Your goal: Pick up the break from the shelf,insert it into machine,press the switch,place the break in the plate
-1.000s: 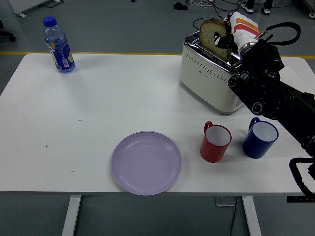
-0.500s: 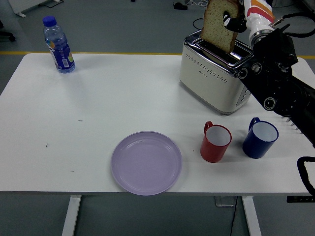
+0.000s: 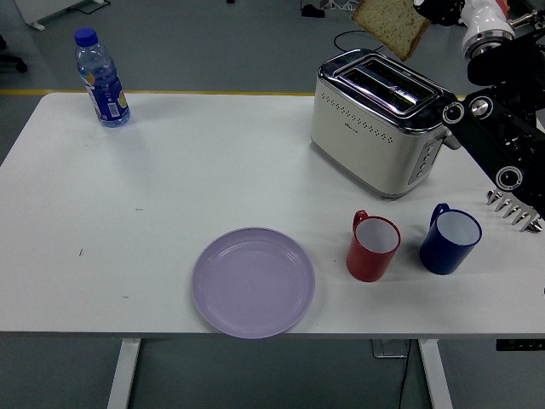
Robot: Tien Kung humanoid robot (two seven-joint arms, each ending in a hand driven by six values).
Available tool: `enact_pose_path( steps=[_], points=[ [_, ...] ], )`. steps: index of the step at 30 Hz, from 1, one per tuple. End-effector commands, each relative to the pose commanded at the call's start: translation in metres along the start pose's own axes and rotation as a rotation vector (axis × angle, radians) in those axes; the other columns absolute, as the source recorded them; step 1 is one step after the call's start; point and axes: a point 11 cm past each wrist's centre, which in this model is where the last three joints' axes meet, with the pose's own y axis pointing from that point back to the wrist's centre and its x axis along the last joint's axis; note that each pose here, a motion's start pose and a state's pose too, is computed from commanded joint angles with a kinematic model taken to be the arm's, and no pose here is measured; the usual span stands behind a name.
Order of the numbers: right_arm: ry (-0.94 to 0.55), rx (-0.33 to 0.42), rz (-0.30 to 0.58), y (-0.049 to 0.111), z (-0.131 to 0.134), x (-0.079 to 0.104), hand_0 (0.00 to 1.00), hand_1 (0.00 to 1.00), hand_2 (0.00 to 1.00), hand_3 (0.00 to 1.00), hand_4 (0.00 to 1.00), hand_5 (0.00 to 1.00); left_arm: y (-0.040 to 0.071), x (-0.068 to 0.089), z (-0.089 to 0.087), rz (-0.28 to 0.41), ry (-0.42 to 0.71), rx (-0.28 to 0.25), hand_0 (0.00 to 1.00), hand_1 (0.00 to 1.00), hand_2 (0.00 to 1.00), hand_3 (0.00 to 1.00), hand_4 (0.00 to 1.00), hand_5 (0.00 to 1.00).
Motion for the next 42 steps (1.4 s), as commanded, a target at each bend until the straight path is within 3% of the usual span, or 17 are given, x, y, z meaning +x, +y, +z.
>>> enact_pose_path(
  steps=[5,13,30,42],
  points=[
    [-0.067,0.023,-0.082,0.020,-0.007,-0.006,0.203,0.278,0.374,0.454,0.552,0.079,0.000,-0.002,-0.001,-0.002,0.001,0.001,0.419,0.475,0.506,0.568,0.362,0.998],
    [-0.177,0.046,-0.298,0.066,-0.015,-0.028,0.204,0.278,0.374,0.454,0.550,0.077,-0.001,-0.003,-0.005,-0.006,-0.004,0.008,0.419,0.477,0.506,0.566,0.362,0.998],
    [-0.291,-0.095,-0.803,0.184,0.012,-0.102,0.199,0.274,0.369,0.453,0.537,0.065,-0.001,-0.006,-0.011,-0.009,-0.012,0.014,0.418,0.478,0.511,0.567,0.358,0.998],
    [-0.288,-0.176,-0.944,0.226,0.027,-0.144,0.199,0.272,0.368,0.454,0.535,0.063,-0.001,-0.004,-0.006,-0.007,-0.011,0.004,0.418,0.479,0.511,0.567,0.357,0.998]
  ],
)
